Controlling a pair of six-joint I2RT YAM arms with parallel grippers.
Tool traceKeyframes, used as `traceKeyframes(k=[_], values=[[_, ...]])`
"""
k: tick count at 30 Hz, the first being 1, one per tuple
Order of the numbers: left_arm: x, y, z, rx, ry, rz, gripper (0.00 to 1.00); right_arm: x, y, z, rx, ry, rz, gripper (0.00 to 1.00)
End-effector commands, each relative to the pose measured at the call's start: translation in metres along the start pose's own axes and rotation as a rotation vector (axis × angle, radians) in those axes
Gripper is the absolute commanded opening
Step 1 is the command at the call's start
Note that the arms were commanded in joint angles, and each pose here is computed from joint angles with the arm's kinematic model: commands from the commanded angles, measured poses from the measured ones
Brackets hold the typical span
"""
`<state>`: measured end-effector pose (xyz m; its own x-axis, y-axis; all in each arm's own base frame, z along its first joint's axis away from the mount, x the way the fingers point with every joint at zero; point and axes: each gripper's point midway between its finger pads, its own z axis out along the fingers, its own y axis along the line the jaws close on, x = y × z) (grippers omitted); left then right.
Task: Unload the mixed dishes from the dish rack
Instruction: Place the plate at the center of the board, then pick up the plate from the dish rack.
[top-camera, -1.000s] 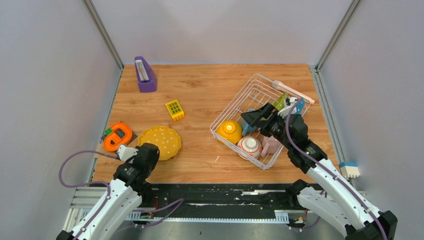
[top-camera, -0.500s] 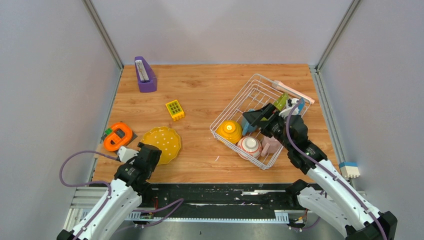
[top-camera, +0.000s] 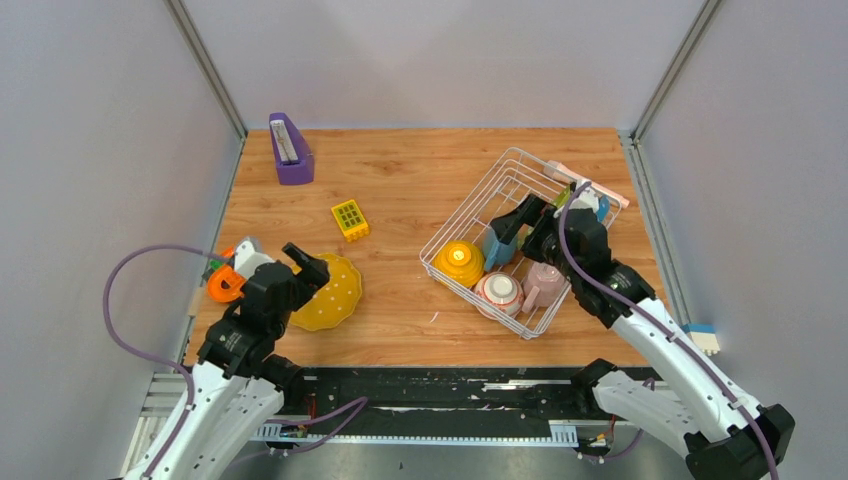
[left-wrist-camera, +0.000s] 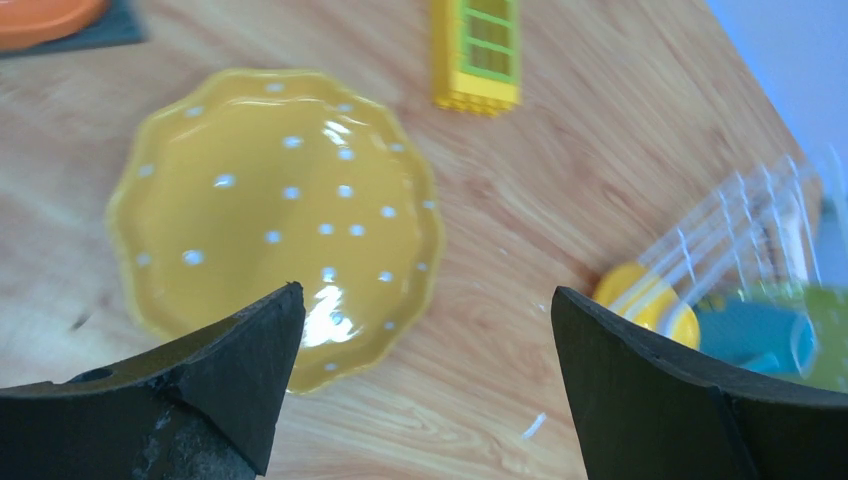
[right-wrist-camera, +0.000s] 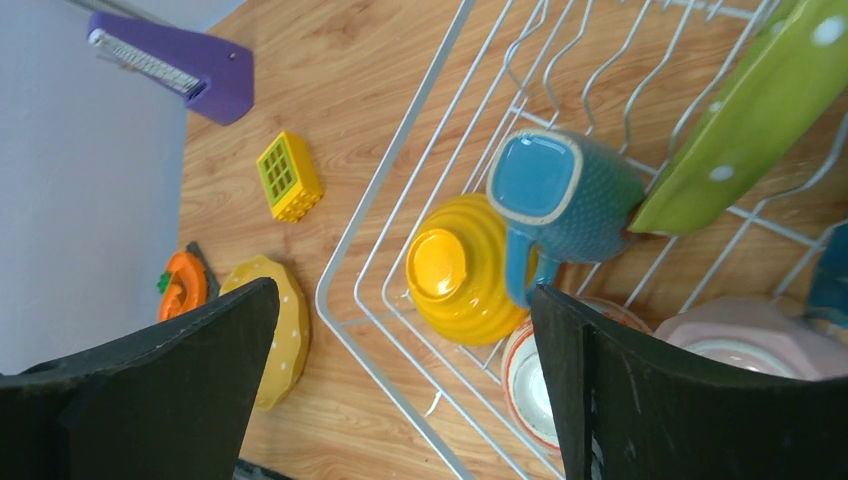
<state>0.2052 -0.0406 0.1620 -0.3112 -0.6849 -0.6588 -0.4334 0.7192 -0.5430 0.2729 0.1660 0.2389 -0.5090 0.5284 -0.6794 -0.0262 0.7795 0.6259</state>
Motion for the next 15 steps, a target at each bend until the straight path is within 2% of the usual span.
traceKeyframes(k=[1,4,9,15], values=[[0.001,-0.082,-0.019,0.397,0.084,0.271,1.00,-0.034,-0.013,-0.006,0.159,-0.074,-0.108,1.00],[0.014,-0.101,-0.022,0.489,0.160,0.349,1.00,-0.051,-0.030,-0.004,0.297,-0.101,-0.134,1.00],[0.025,-0.103,-0.008,0.464,0.210,0.381,1.00,-0.075,-0.045,0.005,0.418,-0.118,-0.146,0.99],[0.030,-0.097,-0.002,0.444,0.213,0.391,1.00,-0.086,-0.067,0.018,0.546,-0.119,-0.131,0.96]])
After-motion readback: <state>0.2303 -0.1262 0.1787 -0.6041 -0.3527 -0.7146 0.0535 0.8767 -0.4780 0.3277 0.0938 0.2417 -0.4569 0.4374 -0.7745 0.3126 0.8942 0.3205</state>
